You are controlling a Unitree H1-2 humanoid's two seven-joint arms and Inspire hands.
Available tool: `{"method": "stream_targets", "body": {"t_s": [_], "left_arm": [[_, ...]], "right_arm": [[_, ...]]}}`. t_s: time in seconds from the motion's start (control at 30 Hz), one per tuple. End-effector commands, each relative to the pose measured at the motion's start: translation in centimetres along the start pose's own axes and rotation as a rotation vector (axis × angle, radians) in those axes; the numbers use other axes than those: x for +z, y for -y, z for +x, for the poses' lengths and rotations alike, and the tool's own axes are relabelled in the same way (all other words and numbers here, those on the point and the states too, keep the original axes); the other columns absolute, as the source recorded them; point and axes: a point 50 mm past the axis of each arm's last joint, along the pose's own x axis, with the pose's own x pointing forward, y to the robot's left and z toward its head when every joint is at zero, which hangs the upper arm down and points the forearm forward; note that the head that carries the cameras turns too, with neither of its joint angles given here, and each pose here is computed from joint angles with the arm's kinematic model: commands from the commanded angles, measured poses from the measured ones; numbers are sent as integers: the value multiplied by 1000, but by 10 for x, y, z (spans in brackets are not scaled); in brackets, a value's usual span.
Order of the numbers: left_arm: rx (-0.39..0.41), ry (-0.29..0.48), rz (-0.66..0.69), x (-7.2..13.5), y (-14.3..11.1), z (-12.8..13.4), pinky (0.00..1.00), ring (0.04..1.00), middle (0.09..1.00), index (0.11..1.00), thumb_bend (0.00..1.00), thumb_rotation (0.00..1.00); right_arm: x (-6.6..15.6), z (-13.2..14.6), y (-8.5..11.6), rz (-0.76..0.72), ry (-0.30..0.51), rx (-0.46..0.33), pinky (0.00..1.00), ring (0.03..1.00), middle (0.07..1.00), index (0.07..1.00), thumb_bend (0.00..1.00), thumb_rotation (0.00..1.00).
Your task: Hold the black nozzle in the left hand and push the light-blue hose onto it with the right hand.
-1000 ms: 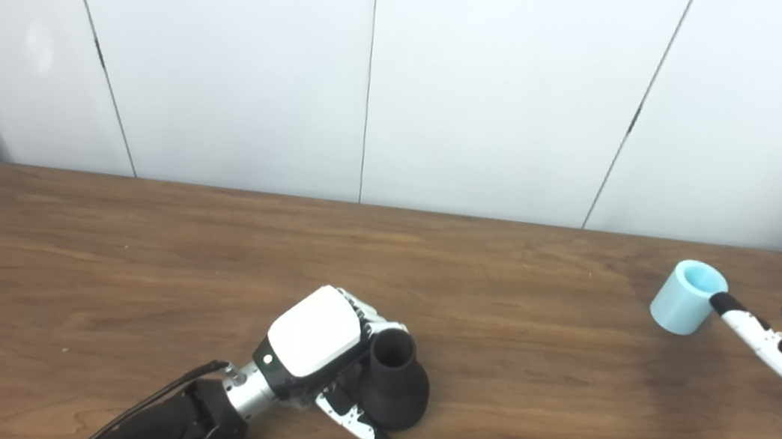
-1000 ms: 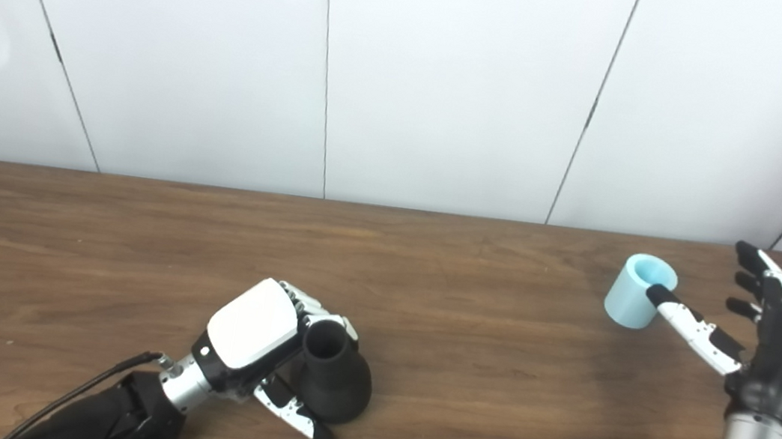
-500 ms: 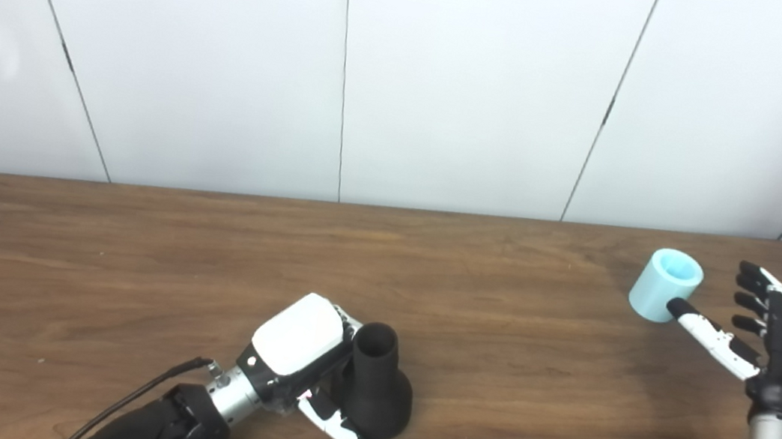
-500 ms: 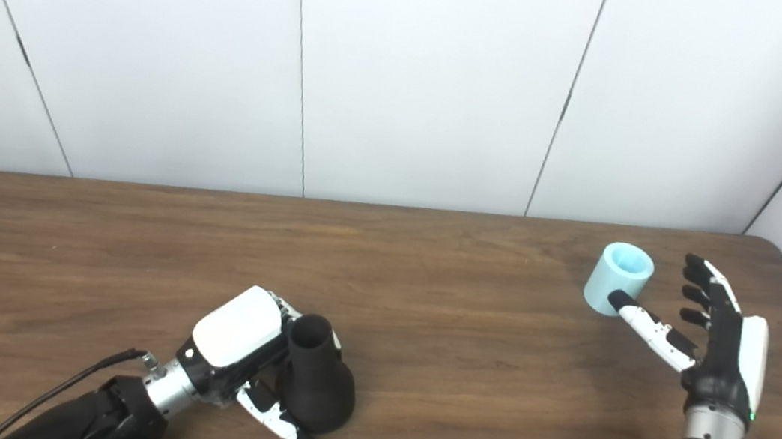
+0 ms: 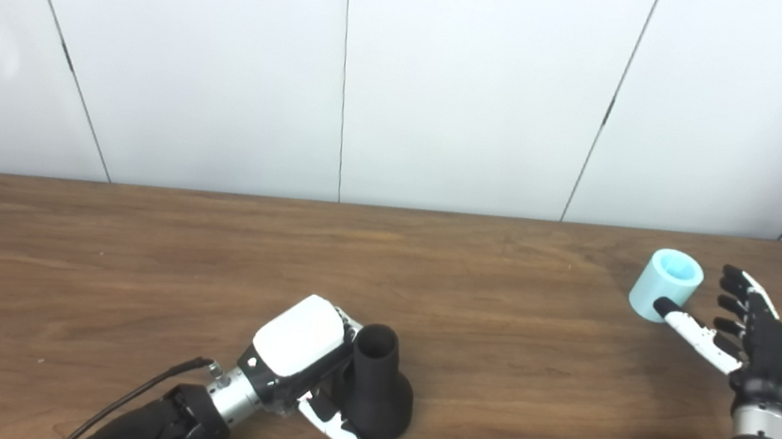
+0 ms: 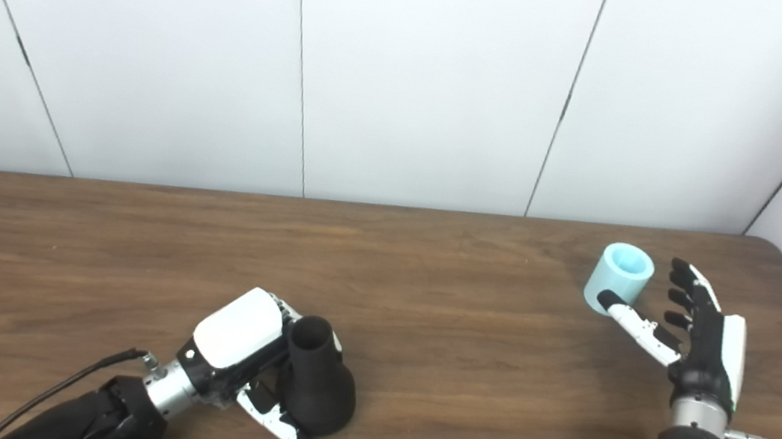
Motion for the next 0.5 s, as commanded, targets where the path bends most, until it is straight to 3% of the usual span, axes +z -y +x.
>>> {"method": "stream_targets", "body": {"t_s": [0.0, 0.03, 0.17, 0.2, 0.27, 0.3, 0.37, 0.4, 0.43, 0.47], "left_arm": [[-191, -92, -204, 47, 101, -74, 105, 161, 471, 482, 525, 0], [-189, -92, -203, 47, 101, -75, 100, 154, 471, 482, 525, 0], [-182, -92, -205, 47, 100, -76, 101, 154, 471, 482, 525, 0], [-183, -90, -204, 47, 100, -77, 106, 158, 471, 482, 524, 0], [-182, -88, -203, 48, 99, -77, 113, 163, 471, 483, 524, 0], [-180, -88, -203, 48, 99, -78, 112, 163, 471, 483, 524, 0], [-177, -88, -202, 48, 98, -78, 111, 164, 471, 483, 524, 0], [-177, -88, -202, 48, 98, -79, 111, 166, 471, 483, 524, 0], [-176, -88, -202, 48, 98, -79, 111, 165, 471, 483, 524, 0], [-179, -87, -201, 48, 98, -80, 110, 165, 471, 483, 524, 0]], "right_arm": [[34, 25, 17, -33, 137, -50, 657, 771, 798, 836, 1000, 495], [34, 26, 16, -38, 136, -51, 583, 710, 745, 831, 1000, 497], [32, 35, 13, -31, 118, -59, 490, 626, 669, 830, 1000, 508], [32, 38, 11, -25, 103, -60, 389, 513, 563, 830, 1000, 488], [31, 43, 8, -10, 78, -62, 348, 473, 529, 830, 1000, 458], [30, 46, 7, 12, 63, -61, 302, 409, 465, 833, 1000, 444], [29, 52, 4, 41, 40, -63, 315, 437, 479, 840, 1000, 413], [28, 54, 3, 49, 32, -64, 448, 583, 618, 838, 1000, 405], [26, 56, 2, 51, 27, -67, 508, 644, 674, 836, 1000, 403], [26, 59, 1, 56, 21, -69, 502, 638, 667, 836, 1000, 404]]}}
